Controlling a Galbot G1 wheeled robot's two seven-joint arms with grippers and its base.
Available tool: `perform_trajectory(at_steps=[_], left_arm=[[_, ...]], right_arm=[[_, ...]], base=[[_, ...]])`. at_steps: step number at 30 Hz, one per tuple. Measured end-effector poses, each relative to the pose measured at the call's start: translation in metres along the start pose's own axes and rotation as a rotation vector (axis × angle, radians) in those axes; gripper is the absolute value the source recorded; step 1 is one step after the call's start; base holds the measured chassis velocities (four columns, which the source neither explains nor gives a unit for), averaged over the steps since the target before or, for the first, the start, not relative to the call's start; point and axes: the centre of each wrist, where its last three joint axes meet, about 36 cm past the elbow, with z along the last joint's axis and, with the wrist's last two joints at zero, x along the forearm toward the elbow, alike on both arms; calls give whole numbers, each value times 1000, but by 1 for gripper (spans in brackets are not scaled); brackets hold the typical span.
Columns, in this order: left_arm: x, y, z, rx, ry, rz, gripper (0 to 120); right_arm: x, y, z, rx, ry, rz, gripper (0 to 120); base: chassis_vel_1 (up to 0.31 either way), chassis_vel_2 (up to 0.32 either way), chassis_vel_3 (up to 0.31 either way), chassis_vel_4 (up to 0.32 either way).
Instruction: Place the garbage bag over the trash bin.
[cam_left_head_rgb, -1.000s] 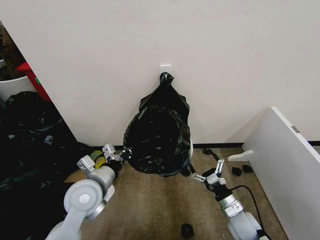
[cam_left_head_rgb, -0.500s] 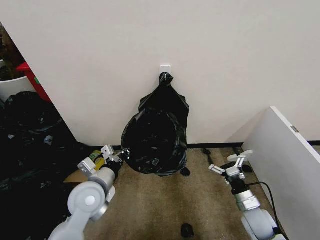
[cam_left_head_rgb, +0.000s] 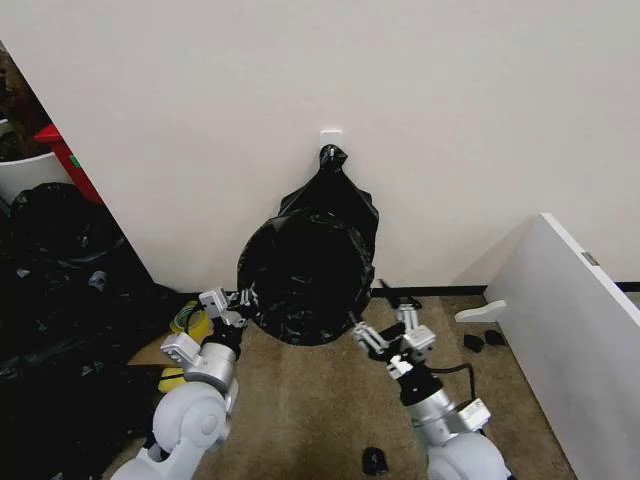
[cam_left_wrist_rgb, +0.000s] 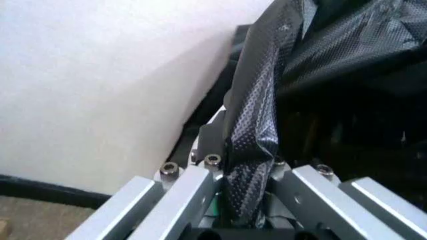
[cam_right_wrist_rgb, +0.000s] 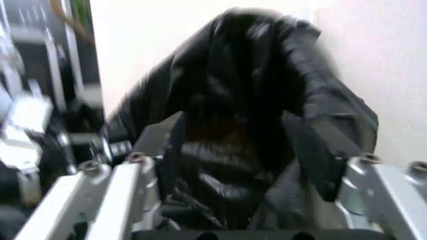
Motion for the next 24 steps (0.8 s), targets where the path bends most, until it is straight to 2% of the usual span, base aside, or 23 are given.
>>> perform_trajectory(at_steps=[1, 2, 3, 5, 7, 9, 10, 12, 13, 14, 16, 18, 21, 24], left_arm=[[0, -3, 8, -15, 4, 18, 0], [0, -3, 8, -15, 4, 18, 0], [-1, -5, 14, -30, 6, 35, 0], [-1, -10, 30, -58, 5, 77, 0], [-1, -12, 36, -71, 6, 94, 0], [-1, -14, 47, -100, 2, 128, 0], [-1, -14, 47, -100, 2, 128, 0], [-3, -14, 54, -129, -16, 153, 0], [-4, -12, 58, -150, -31, 168, 0], [-4, -12, 58, -150, -31, 168, 0], [-5, -6, 64, -201, -59, 189, 0], [-5, -4, 66, -217, -66, 196, 0], [-5, 4, 73, -300, -120, 238, 0], [-2, 6, 75, -321, -136, 252, 0]], right_arm=[[-4, 4, 1, 86, 36, 9, 48], [-4, 4, 1, 86, 36, 9, 48], [-6, 8, 3, 142, 64, 20, 47], [-9, 20, 5, 219, 131, 54, 33], [-12, 26, 6, 238, 171, 71, 30], [-21, 34, 7, 277, 242, 105, 20], [-21, 34, 7, 277, 242, 105, 20], [-34, 41, 5, 312, 348, 159, 10], [-45, 45, 1, 299, 410, 189, 5], [-45, 45, 1, 299, 410, 189, 5], [-62, 49, -11, 246, 528, 227, 0], [-66, 49, -15, 230, 551, 233, 0], [-89, 46, -32, 141, 701, 251, 0], [-101, 39, -26, 162, 757, 273, 0]], base=[[0, 0, 0, 0], [0, 0, 0, 0], [0, 0, 0, 0], [0, 0, 0, 0], [0, 0, 0, 0], [0, 0, 0, 0], [0, 0, 0, 0], [0, 0, 0, 0], [0, 0, 0, 0], [0, 0, 0, 0], [0, 0, 0, 0], [0, 0, 0, 0], [0, 0, 0, 0], [0, 0, 0, 0]])
